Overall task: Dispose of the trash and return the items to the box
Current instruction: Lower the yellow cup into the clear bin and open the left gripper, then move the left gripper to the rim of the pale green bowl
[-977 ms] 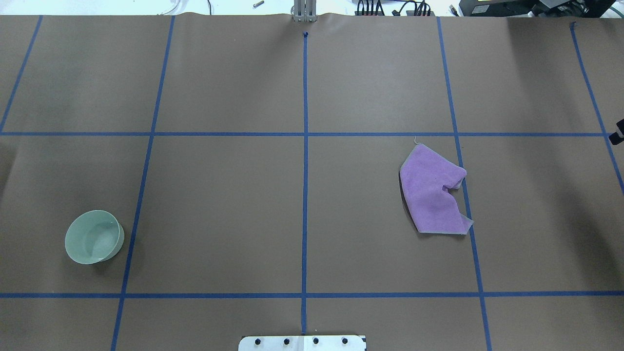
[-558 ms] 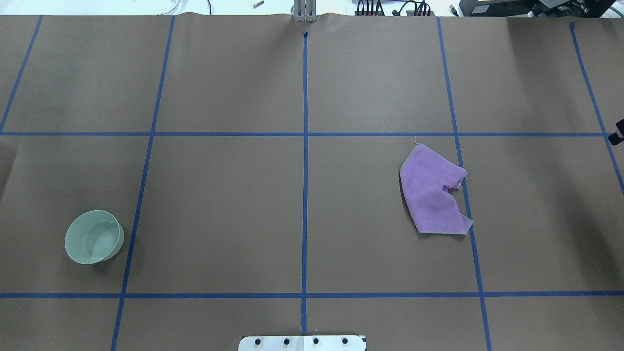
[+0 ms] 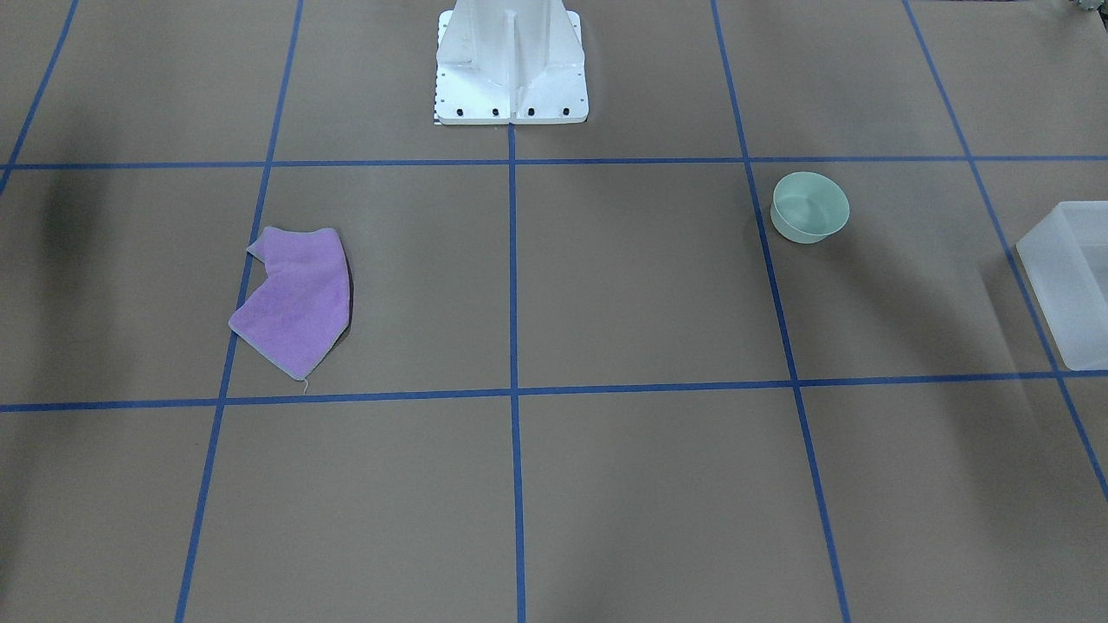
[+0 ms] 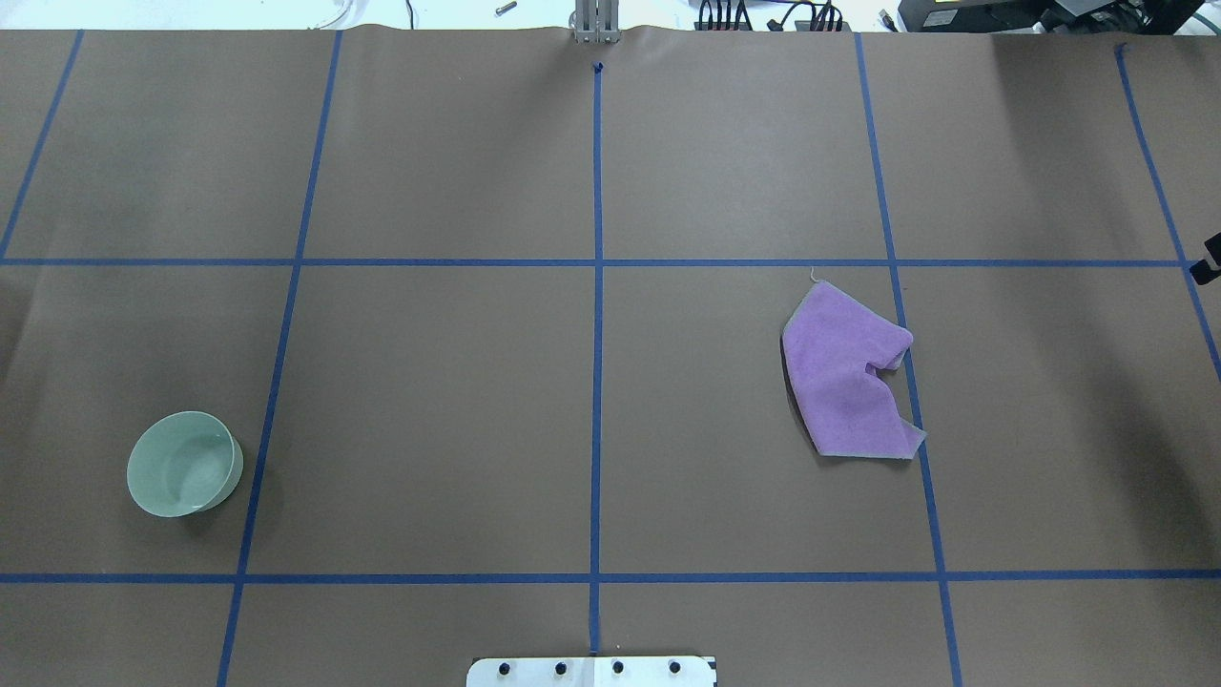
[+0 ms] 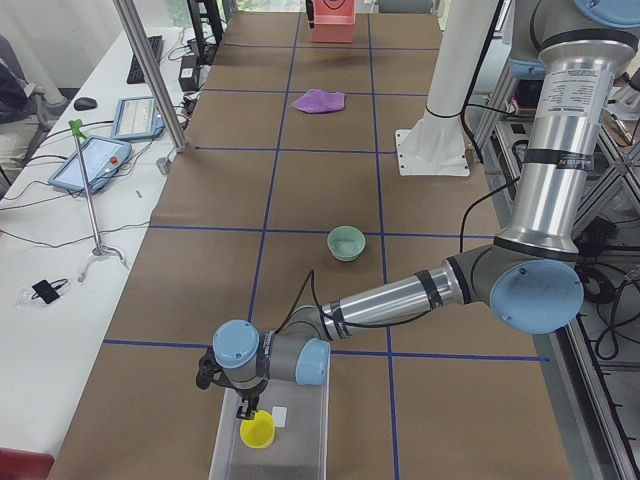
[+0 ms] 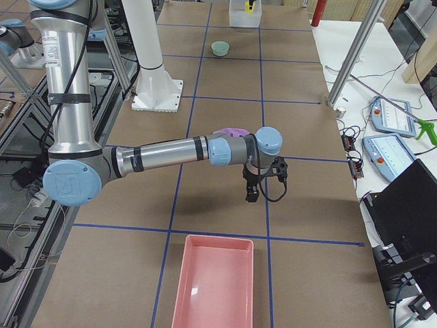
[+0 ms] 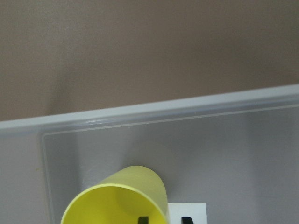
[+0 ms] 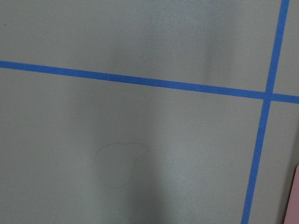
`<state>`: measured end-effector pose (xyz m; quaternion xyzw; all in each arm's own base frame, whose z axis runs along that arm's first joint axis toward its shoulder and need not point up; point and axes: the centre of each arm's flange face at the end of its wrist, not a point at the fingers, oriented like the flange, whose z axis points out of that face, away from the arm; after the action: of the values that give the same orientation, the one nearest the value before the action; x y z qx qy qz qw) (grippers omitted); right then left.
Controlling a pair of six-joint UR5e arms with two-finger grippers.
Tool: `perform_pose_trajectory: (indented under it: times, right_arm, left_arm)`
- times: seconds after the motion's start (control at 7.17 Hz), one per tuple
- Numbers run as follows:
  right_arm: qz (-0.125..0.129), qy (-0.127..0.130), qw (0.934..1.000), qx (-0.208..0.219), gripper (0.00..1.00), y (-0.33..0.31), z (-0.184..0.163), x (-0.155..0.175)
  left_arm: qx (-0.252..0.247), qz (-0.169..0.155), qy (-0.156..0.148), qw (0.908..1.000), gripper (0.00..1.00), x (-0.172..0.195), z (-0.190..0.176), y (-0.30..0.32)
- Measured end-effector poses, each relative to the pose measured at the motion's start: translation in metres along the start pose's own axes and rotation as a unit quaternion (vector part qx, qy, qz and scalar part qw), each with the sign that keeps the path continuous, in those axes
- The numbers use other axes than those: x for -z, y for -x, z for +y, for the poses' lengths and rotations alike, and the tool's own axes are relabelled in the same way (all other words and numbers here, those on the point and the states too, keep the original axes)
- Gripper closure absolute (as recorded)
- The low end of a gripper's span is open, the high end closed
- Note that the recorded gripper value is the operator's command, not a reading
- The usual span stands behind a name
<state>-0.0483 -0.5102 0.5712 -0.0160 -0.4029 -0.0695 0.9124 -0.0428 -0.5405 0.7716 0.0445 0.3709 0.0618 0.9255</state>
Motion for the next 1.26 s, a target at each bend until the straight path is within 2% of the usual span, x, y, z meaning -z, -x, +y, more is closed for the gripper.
perform_pose_trajectory:
  times: [0.14,0.42,0.56,0.98,1.26]
  right_arm:
    - [0.000,0.000,1.0000,0.000,0.00,0.000,0.000,0.000]
    - [0.000,0.001,1.0000,-0.001,0.00,-0.001,0.000,-0.001]
    - [0.000,0.001,1.0000,-0.001,0.00,-0.001,0.000,-0.001]
    - [0.000,0.003,1.0000,-0.002,0.00,-0.002,0.000,-0.003]
    - [0.000,0.006,1.0000,0.000,0.00,0.000,-0.001,-0.006]
  left_arm:
    - [0.002,0.012,0.000,0.9999,0.24,0.031,-0.016,-0.031]
    - [0.009,0.010,0.003,0.9999,0.20,0.094,-0.030,-0.106]
    - [0.018,0.008,0.008,0.9998,0.18,0.099,-0.027,-0.154]
    - [0.033,0.008,0.035,0.9988,0.16,0.066,0.017,-0.329]
    - [0.019,0.008,0.020,0.9996,0.16,0.020,0.068,-0.376]
